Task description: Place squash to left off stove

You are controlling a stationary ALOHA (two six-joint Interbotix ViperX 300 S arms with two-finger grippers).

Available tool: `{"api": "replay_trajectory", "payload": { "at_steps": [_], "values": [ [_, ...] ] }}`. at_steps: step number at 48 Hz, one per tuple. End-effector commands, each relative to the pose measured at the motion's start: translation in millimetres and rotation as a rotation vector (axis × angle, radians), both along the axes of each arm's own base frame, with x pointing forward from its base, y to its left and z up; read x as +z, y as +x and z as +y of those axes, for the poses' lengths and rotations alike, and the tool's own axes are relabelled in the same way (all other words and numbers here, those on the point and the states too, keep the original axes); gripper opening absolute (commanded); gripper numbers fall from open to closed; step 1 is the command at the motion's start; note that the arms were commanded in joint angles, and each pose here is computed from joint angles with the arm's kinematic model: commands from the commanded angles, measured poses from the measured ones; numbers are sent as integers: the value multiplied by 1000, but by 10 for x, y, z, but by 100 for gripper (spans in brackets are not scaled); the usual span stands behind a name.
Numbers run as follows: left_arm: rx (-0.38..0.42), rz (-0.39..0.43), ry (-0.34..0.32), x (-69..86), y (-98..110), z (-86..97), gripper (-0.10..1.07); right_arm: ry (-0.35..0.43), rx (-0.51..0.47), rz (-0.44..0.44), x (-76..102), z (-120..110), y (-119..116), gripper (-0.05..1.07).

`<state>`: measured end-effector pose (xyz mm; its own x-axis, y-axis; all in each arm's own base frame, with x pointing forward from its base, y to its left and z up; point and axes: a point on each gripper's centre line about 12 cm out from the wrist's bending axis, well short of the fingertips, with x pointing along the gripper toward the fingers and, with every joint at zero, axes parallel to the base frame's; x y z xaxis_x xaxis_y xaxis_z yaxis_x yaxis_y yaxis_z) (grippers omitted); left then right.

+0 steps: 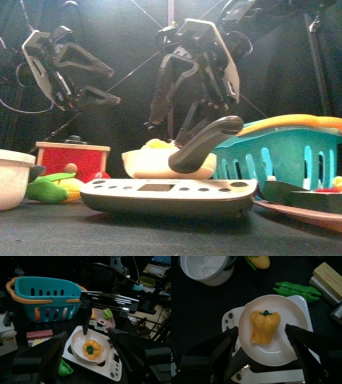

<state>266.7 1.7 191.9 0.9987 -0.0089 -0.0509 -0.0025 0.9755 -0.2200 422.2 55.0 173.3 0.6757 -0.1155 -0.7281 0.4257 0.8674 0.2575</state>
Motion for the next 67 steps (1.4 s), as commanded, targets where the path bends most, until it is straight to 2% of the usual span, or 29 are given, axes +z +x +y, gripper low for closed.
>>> {"api": "replay_trajectory", "payload": {
  "at_steps": [1,25,67],
  "values": [
    [0,-20,-1,52,27,-2,99,3,-2,-33,113,-4,82,105],
    [0,-17,-1,43,25,-2,99,-50,-59,65,-138,-79,183,104],
    [-2,-15,0,39,26,-4,99,-36,-71,90,-201,-61,150,103]
  ]
}}
